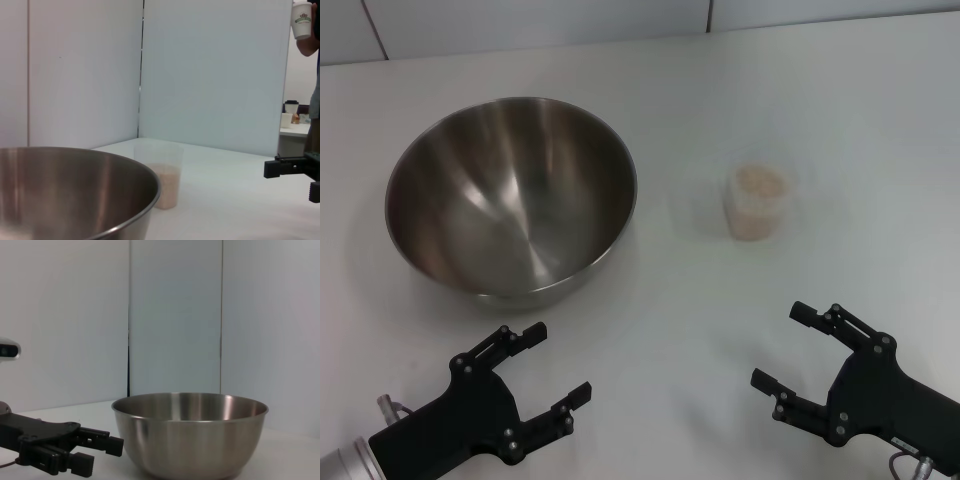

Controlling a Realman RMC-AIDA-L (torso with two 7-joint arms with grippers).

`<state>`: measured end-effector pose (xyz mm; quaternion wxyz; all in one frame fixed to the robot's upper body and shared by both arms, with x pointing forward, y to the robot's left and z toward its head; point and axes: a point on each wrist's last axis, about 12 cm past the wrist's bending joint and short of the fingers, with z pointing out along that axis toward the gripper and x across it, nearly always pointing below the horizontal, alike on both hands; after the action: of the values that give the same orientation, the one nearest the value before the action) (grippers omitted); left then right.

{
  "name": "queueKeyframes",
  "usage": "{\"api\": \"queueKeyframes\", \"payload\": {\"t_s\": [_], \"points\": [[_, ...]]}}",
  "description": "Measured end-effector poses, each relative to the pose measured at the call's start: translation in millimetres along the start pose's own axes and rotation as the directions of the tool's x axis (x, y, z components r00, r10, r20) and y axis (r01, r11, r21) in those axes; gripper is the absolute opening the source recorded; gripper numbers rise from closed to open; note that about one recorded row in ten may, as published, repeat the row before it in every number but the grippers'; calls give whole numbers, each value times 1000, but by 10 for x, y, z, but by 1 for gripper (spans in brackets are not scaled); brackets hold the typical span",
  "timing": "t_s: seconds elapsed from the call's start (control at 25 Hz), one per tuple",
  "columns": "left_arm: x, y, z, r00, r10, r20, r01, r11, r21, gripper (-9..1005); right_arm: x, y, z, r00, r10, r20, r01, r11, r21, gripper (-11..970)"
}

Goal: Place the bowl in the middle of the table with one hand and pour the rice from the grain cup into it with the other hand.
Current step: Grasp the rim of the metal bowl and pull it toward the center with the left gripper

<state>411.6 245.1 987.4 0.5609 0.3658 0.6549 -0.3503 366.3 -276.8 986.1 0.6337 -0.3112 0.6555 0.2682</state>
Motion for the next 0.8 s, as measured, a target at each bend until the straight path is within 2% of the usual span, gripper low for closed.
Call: {"api": "queueKeyframes", "payload": {"t_s": [0.4, 0.48, 0.52, 0.56, 0.64, 0.68, 0.72, 0.76, 0.8], "points": [[-11, -21, -8, 1000, 6, 13, -7, 1000, 11, 814, 1, -2, 0, 1000, -3, -1, 3, 1000, 0, 826], [-65, -64, -27, 997, 31, 67, -33, 999, 33, 813, 1, -3, 0, 1000, -3, -2, 3, 1000, 0, 826], [-160, -115, -91, 985, 40, 166, -47, 998, 35, 813, 2, -4, 0, 1000, -4, -3, 4, 1000, 1, 826], [-160, -115, -91, 985, 40, 166, -47, 998, 35, 813, 2, -4, 0, 1000, -4, -3, 4, 1000, 1, 826], [-272, -104, -170, 962, 28, 271, -30, 1000, 2, 813, 3, -6, 0, 1000, -4, -4, 4, 1000, 2, 826], [-348, -64, -214, 943, 15, 332, -8, 1000, -21, 814, 4, -6, -1, 1000, -4, -4, 4, 1000, 3, 826], [-453, 56, -261, 920, -32, 391, 50, 998, -35, 814, 4, -8, 0, 1000, -4, -4, 4, 1000, 4, 826], [-453, 56, -261, 920, -32, 391, 50, 998, -35, 814, 3, -9, 2, 1000, -5, -4, 5, 1000, 4, 826], [-511, 154, -281, 910, -81, 407, 101, 995, -26, 814, 3, -9, 2, 1000, -5, -4, 5, 1000, 4, 826]]}}
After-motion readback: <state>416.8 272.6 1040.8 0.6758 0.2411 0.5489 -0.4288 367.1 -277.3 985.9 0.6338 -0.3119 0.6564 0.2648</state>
